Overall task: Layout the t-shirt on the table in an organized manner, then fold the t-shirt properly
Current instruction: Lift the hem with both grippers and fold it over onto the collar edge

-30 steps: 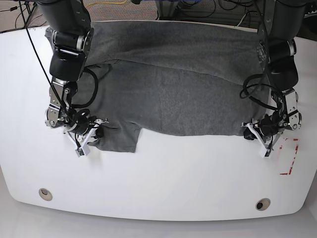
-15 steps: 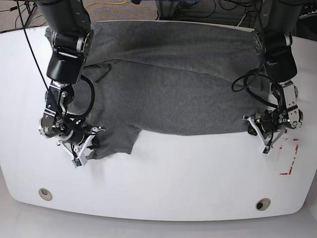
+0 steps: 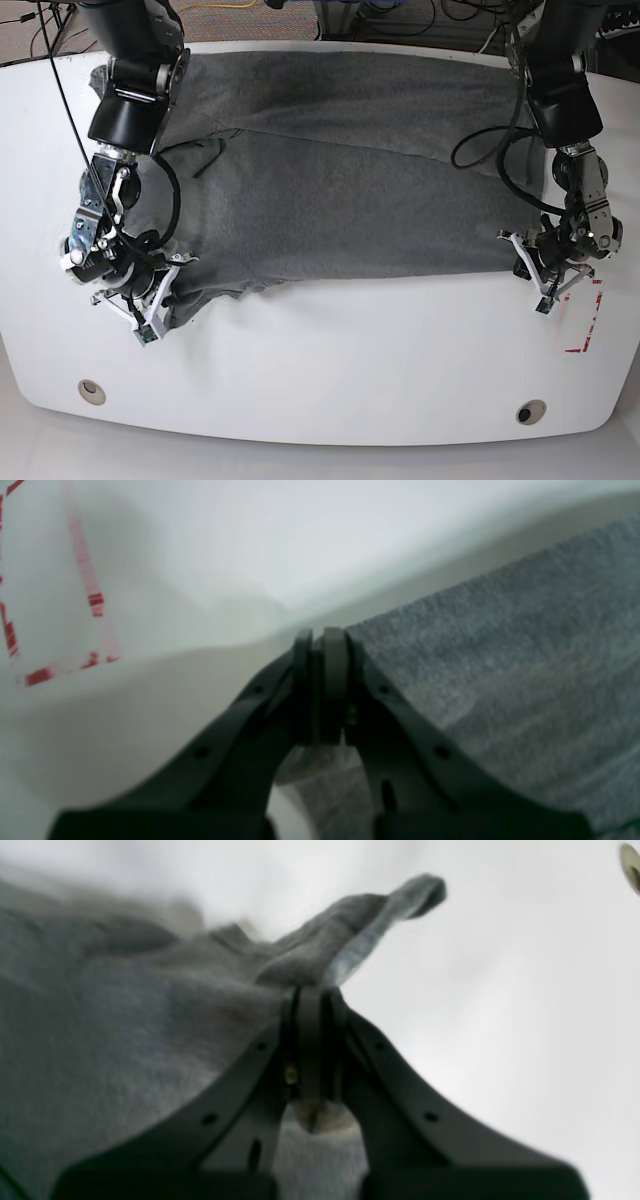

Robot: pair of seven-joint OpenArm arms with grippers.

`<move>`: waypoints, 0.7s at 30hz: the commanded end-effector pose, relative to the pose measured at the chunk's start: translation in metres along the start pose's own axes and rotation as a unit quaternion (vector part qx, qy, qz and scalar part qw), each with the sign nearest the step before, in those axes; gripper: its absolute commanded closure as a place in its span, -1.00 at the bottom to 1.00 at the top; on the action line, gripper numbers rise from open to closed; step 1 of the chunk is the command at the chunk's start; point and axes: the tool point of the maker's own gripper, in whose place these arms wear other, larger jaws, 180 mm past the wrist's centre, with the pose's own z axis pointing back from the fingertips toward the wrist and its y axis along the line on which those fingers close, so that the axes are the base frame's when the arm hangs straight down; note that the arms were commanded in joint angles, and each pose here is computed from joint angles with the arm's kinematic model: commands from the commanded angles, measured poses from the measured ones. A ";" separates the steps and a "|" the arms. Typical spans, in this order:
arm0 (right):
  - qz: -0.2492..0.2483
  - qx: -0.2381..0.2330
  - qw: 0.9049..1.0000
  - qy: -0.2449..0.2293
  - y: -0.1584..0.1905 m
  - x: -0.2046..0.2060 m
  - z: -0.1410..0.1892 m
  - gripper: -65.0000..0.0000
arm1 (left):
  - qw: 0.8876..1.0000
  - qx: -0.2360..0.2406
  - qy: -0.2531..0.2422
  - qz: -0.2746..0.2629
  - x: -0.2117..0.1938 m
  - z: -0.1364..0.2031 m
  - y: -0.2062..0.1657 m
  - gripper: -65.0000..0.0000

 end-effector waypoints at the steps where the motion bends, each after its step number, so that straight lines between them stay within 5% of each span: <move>1: 0.018 -0.024 0.999 -0.023 -0.010 0.018 0.018 1.00 | 0.999 0.019 -0.032 -0.013 0.026 0.014 0.010 1.00; 21: 0.080 -0.059 0.995 0.021 0.031 -0.048 0.073 1.00 | 0.995 0.065 0.011 -0.075 -0.003 0.057 -0.007 1.00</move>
